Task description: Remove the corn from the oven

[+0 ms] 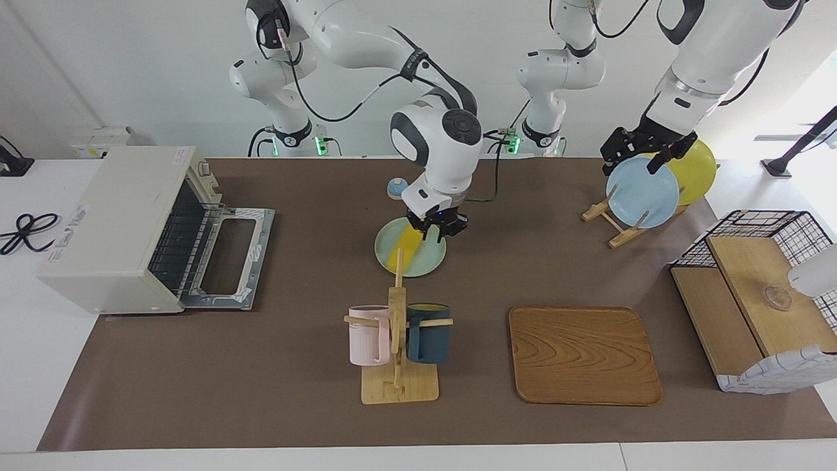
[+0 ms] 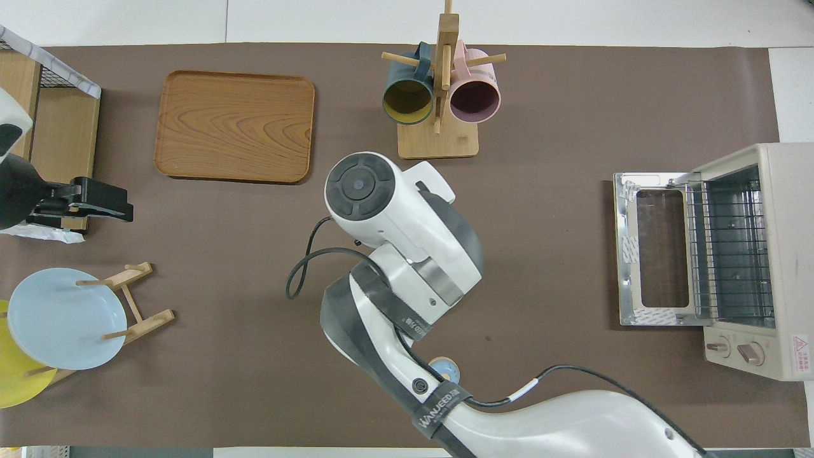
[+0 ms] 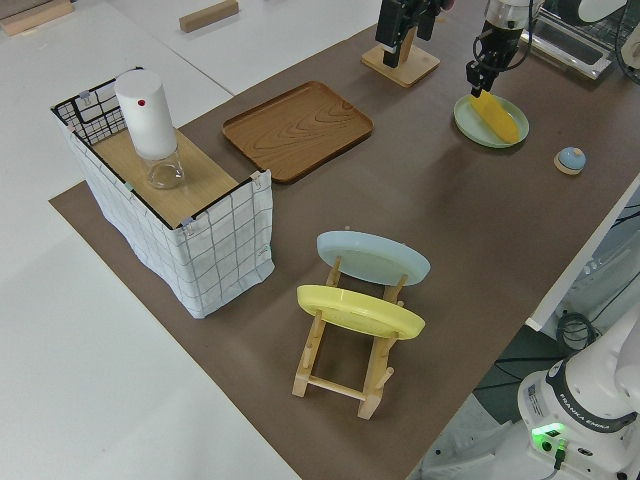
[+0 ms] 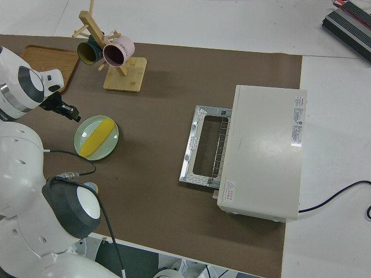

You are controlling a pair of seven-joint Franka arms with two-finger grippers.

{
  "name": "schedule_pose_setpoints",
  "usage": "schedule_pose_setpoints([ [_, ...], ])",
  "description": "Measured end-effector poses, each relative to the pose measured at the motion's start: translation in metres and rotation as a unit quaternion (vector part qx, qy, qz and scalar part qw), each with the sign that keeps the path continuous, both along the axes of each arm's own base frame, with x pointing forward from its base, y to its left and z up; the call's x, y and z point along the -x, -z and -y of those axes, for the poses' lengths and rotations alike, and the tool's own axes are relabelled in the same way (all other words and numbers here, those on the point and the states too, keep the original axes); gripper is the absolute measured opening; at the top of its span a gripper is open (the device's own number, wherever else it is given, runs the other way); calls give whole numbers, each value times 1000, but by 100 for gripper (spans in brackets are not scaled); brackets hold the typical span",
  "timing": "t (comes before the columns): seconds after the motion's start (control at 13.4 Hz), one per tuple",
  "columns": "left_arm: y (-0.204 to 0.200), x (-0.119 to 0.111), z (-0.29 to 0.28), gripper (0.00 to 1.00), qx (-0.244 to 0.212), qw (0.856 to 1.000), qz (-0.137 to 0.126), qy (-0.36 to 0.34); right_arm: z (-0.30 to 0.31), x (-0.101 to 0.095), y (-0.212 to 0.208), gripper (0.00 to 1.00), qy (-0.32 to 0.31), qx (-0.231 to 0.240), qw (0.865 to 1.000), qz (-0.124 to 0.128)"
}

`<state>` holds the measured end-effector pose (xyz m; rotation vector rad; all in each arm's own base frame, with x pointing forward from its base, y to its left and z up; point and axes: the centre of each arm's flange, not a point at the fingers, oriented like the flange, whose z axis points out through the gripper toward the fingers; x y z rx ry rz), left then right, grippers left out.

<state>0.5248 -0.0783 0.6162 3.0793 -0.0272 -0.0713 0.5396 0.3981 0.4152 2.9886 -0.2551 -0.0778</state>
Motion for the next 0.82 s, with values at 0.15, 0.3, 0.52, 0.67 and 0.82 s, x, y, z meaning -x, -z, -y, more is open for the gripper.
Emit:
schedule_pose_setpoints([
  [0.15, 18, 4, 27, 100, 11, 1000, 2, 23, 53, -10, -19, 29, 9, 21, 999, -27],
  [0.3, 36, 15, 68, 100, 16, 998, 3, 58, 106, -12, -1, 6, 28, 29, 998, -47],
  [0.52, 62, 35, 138, 100, 34, 994, 15, 105, 175, 7, 66, 1, 54, 48, 995, -64],
  [0.67, 88, 56, 189, 100, 40, 992, 28, 117, 217, 21, 97, 1, 51, 58, 994, -74],
  [0.82, 119, 76, 239, 100, 45, 991, 33, 123, 262, 28, 109, 1, 39, 63, 993, -90],
])
